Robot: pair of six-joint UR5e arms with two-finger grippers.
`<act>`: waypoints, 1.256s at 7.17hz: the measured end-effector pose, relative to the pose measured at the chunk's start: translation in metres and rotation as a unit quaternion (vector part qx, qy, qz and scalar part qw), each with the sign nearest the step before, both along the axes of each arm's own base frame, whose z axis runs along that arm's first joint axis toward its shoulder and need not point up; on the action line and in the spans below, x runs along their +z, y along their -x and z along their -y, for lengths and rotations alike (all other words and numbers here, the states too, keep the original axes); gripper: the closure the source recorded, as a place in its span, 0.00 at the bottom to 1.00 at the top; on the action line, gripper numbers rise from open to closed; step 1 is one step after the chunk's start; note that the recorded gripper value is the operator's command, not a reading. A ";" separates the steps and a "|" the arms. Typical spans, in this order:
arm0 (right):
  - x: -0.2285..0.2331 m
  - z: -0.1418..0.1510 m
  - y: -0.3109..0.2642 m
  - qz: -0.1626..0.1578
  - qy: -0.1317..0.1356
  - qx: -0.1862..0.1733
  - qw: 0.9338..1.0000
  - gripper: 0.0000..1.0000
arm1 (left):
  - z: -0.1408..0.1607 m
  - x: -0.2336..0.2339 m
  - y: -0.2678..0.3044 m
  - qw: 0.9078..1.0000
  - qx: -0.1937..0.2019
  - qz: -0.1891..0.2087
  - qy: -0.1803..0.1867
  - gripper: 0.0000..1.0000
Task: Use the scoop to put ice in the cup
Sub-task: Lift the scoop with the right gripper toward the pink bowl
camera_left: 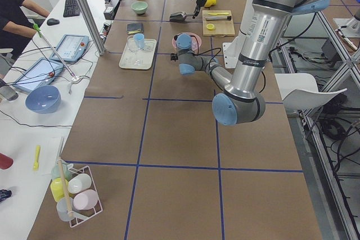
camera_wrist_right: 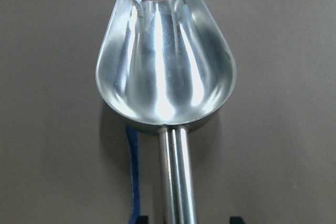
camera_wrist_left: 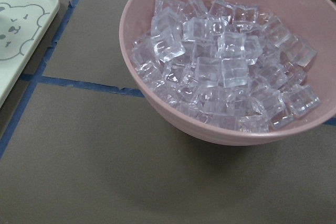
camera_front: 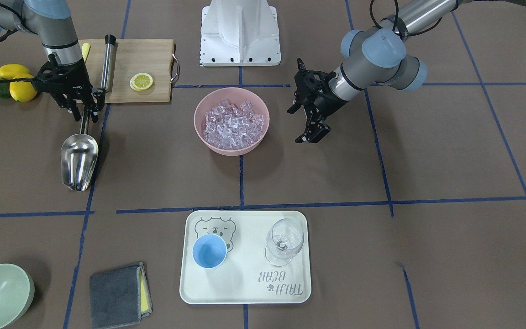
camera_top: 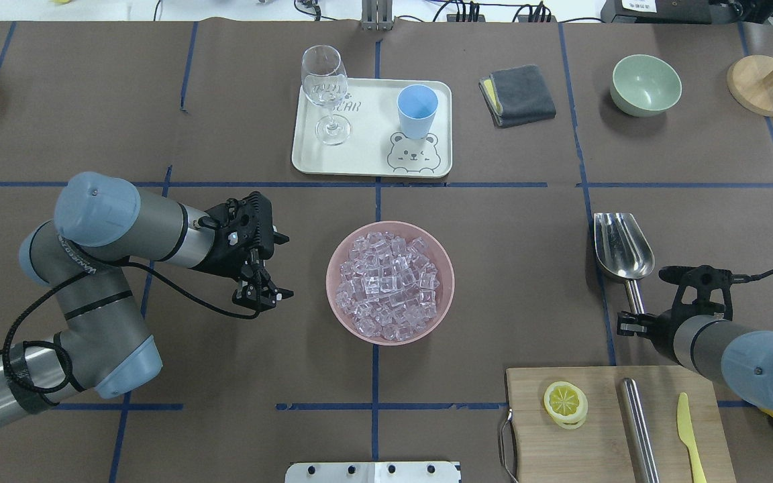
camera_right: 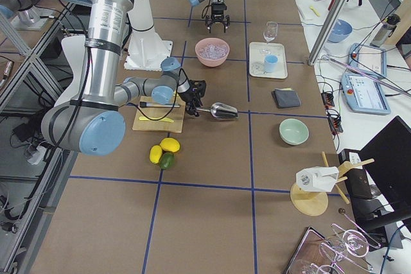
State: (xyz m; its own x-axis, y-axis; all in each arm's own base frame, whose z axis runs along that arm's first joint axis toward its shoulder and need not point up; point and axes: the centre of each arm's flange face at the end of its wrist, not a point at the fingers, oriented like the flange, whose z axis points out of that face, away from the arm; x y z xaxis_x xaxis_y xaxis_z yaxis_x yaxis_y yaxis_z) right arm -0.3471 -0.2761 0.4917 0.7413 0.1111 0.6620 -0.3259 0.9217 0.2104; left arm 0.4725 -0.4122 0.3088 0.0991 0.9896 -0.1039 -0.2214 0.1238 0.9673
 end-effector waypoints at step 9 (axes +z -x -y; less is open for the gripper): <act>-0.095 0.021 -0.042 -0.009 -0.031 -0.045 0.998 1.00 | -0.002 -0.002 0.004 1.000 0.000 -0.014 -0.011 0.00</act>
State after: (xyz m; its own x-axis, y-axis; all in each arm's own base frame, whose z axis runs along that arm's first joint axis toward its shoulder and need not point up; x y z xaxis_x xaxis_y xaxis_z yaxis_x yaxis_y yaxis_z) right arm -0.3050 -0.2974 0.3970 0.7582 0.0030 0.6520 -0.2380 0.9322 0.2725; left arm 0.4687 -0.4104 0.3066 0.0964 0.9918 -0.0840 -0.1935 0.1014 0.9758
